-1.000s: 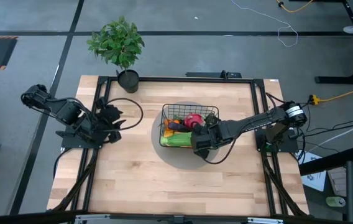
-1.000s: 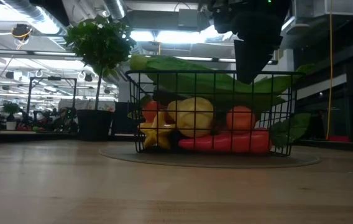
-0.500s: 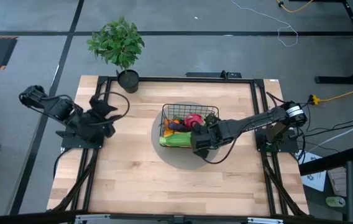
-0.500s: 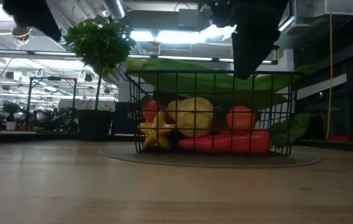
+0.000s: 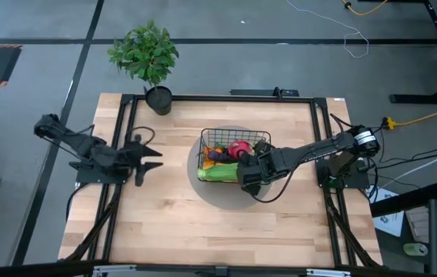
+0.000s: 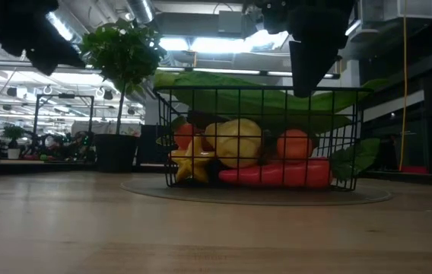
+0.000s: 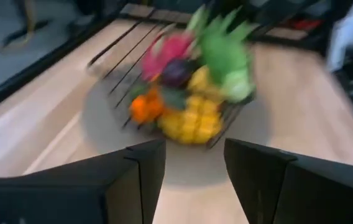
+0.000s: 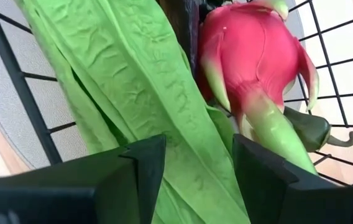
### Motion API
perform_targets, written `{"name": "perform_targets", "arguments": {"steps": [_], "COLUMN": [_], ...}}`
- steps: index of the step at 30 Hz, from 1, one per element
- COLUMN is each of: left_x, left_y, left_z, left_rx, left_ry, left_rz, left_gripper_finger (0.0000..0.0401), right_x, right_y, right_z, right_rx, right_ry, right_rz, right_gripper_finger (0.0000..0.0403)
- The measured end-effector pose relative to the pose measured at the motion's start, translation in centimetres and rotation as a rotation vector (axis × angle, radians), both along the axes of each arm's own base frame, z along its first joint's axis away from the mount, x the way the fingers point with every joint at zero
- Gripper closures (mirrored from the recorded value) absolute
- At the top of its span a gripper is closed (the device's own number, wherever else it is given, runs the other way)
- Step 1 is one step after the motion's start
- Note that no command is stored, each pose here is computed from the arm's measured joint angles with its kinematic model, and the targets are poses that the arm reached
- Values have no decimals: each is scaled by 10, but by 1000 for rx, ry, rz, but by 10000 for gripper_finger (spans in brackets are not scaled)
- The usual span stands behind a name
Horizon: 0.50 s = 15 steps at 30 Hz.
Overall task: Build produce basket
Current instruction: Put the green leaf lettuce into the black wire basket
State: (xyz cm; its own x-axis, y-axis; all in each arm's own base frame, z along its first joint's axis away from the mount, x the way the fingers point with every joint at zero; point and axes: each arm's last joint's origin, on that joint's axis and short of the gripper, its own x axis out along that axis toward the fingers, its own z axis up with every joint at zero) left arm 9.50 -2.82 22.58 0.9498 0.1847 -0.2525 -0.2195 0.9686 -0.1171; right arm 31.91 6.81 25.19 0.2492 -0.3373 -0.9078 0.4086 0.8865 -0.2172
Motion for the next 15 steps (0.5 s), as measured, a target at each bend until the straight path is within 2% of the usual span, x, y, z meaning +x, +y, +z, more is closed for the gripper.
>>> {"name": "perform_targets", "arguments": {"steps": [4, 8, 12, 15], "left_x": [5, 12, 17, 18], "left_y": [1, 4, 9, 15], "left_z": [-5, -25, -44, -48], "left_rx": [26, 44, 41, 32], "left_ry": [-117, -135, -182, -231], "left_rz": [-63, -113, -166, -161], "left_gripper_finger": [248, 248, 248, 248], "right_x": [0, 0, 1, 1], "right_y": [0, 0, -2, -3], "right_z": [0, 0, 1, 3], "right_rx": [0, -1, -70, -101], "right_ry": [-3, -2, -16, -21], "right_rz": [-1, 1, -5, 11], "right_gripper_finger": [229, 229, 229, 229]}}
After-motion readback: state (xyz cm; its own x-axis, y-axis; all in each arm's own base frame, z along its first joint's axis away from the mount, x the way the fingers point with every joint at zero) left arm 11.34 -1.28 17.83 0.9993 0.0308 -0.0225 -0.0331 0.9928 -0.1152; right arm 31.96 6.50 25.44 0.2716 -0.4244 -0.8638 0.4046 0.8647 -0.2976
